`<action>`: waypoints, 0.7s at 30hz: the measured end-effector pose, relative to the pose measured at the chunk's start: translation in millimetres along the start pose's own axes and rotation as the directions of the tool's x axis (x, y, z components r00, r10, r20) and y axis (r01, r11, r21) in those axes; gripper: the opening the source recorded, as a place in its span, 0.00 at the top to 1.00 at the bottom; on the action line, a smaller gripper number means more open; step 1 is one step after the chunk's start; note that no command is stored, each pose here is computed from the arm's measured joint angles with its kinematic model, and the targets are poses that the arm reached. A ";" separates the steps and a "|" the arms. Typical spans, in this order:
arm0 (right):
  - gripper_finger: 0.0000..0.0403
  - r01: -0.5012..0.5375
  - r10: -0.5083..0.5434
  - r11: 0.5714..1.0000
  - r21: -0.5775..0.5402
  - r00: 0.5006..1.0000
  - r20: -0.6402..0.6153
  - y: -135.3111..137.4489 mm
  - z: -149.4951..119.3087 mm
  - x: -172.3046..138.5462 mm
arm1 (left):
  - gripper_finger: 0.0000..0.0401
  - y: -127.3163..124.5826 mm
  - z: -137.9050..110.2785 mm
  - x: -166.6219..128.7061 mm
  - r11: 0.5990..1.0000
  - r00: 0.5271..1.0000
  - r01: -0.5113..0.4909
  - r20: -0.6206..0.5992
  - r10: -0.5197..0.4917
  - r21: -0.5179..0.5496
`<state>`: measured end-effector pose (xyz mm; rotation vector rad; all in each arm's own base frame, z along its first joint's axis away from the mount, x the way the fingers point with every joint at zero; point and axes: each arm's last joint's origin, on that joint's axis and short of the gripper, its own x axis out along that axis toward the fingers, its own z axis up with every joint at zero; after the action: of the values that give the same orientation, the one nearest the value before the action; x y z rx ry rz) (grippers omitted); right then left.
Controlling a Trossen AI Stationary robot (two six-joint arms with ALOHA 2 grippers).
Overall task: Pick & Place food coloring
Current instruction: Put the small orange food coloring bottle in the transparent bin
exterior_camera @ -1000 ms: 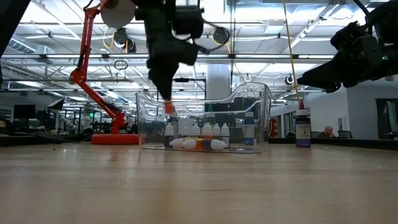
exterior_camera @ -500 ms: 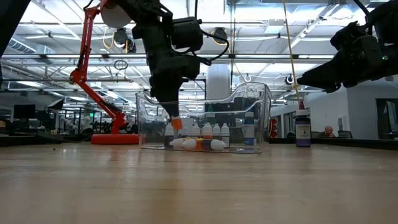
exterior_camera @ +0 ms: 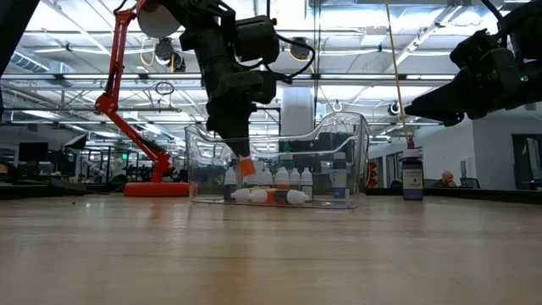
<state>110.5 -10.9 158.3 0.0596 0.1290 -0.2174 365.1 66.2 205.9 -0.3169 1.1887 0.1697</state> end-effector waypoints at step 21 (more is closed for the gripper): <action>0.64 0.000 0.000 1.000 0.000 1.000 0.000 0.0 0.0 0.0 | 0.87 -9.0 21.3 -34.8 0.995 0.996 -0.090 -0.002 0.090 -0.044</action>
<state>110.5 -10.9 158.3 0.0596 0.1287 -0.2173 373.7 66.0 246.8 -0.3022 1.2009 0.2747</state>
